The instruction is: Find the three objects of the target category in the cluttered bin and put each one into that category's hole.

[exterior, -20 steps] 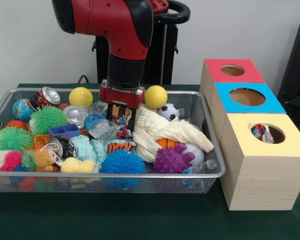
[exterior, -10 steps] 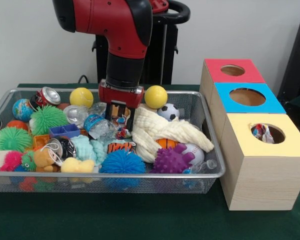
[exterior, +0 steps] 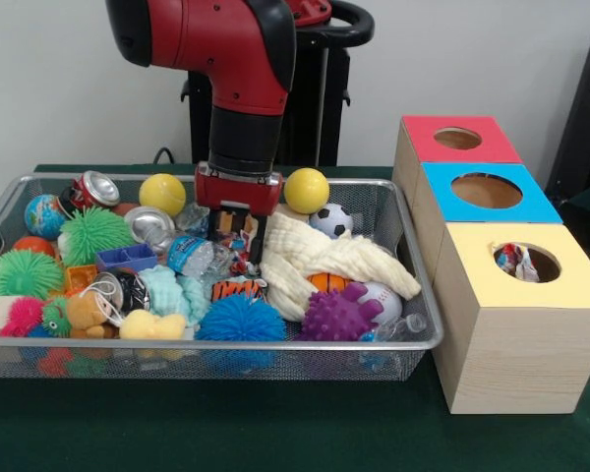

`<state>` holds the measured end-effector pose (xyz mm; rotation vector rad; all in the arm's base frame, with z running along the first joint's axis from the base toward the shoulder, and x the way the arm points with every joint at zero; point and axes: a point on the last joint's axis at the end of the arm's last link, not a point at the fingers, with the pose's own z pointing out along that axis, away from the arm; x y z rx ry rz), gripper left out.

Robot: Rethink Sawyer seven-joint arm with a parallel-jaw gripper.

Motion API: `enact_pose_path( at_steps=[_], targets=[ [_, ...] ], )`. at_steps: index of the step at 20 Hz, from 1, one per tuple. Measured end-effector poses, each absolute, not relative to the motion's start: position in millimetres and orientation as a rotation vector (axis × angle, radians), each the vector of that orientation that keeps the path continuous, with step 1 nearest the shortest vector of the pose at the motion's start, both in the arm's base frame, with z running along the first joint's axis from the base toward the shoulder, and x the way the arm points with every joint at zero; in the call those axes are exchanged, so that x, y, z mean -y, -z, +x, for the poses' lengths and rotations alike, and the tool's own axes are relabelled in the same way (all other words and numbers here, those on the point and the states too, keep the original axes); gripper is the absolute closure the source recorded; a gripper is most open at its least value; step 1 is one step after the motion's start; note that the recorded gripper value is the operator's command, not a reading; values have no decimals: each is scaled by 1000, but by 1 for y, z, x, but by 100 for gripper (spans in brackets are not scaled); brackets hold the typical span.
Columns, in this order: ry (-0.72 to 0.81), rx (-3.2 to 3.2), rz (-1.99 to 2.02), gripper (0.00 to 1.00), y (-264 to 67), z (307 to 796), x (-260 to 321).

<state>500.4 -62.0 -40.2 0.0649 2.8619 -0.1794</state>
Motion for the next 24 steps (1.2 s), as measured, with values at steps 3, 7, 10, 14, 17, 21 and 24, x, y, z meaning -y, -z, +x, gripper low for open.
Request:
enact_pose_path(
  at_steps=[3,7,10,14,17,21,24],
  targets=[
    [163,-2845,48,0,43,500,61],
    [150,-2832,43,0,46,499,60],
    [147,-2829,48,100,47,499,62],
    [148,-2829,49,100,47,499,62],
    [158,-2830,50,100,46,498,65],
    [169,-2830,51,100,45,497,69],
    [172,-2833,47,100,46,496,68]
  ],
)
